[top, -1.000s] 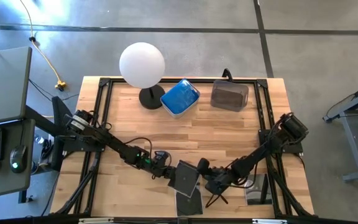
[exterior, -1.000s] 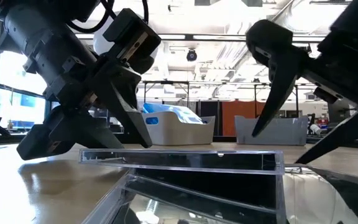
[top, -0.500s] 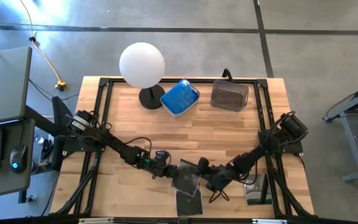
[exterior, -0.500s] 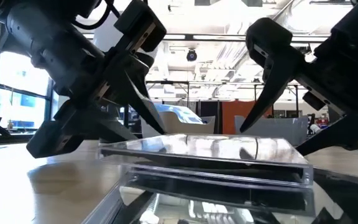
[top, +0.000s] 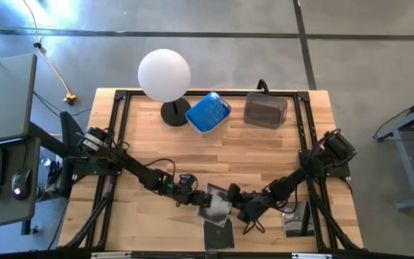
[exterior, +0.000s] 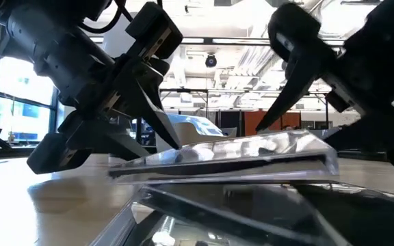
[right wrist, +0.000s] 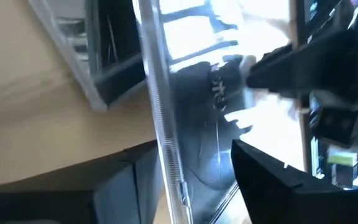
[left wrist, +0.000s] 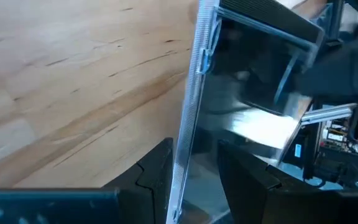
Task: Pick & place jewel cases by type
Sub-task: Put the left black CD case into the black bin
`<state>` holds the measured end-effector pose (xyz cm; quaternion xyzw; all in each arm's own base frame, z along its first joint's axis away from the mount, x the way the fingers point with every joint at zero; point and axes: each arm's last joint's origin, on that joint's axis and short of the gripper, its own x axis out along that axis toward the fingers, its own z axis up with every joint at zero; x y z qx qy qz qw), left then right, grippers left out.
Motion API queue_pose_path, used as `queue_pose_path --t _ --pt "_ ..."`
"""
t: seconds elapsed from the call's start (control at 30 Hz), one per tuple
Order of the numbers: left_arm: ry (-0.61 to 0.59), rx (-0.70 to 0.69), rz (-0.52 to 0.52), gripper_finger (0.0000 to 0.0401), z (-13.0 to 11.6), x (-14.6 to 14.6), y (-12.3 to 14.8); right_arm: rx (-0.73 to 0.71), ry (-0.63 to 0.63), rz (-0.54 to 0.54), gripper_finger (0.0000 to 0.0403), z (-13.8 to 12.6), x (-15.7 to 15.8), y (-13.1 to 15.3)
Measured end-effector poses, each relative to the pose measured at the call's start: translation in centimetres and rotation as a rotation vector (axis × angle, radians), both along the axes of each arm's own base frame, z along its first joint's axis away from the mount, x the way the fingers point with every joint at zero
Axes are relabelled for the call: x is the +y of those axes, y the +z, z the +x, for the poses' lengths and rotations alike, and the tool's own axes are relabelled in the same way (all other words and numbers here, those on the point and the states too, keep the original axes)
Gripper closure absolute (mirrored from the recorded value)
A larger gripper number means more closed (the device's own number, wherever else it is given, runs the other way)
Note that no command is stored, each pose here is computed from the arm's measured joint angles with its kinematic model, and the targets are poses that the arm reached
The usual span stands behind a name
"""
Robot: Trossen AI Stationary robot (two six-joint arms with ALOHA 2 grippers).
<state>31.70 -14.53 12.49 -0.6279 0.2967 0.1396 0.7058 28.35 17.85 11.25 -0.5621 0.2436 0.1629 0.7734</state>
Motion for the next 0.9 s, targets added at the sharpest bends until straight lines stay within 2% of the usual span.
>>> queue_pose_path --t 0.17,0.3,0.5,0.73,0.9 --pt "-0.013 0.033 -0.006 0.0277 0.2 0.9 -0.2 -0.037 0.032 -0.018 0.0272 0.0 0.5 0.3" --pt "-0.038 0.002 0.01 0.0277 0.9 2.1 0.0 -0.052 0.001 -0.043 0.0297 0.0 0.4 0.4" --pt "-0.114 -0.102 -0.031 0.0277 2.1 3.7 1.0 -0.099 -0.099 -0.194 0.0329 0.0 -0.1 0.5" --pt "-0.176 -0.075 -0.13 0.0277 2.1 3.7 1.0 -0.13 -0.163 -0.267 0.0375 -0.2 -0.1 0.7" --pt "-0.19 -0.077 -0.145 0.0277 2.1 3.6 1.1 -0.147 -0.166 -0.306 0.0396 -0.6 0.5 0.8"
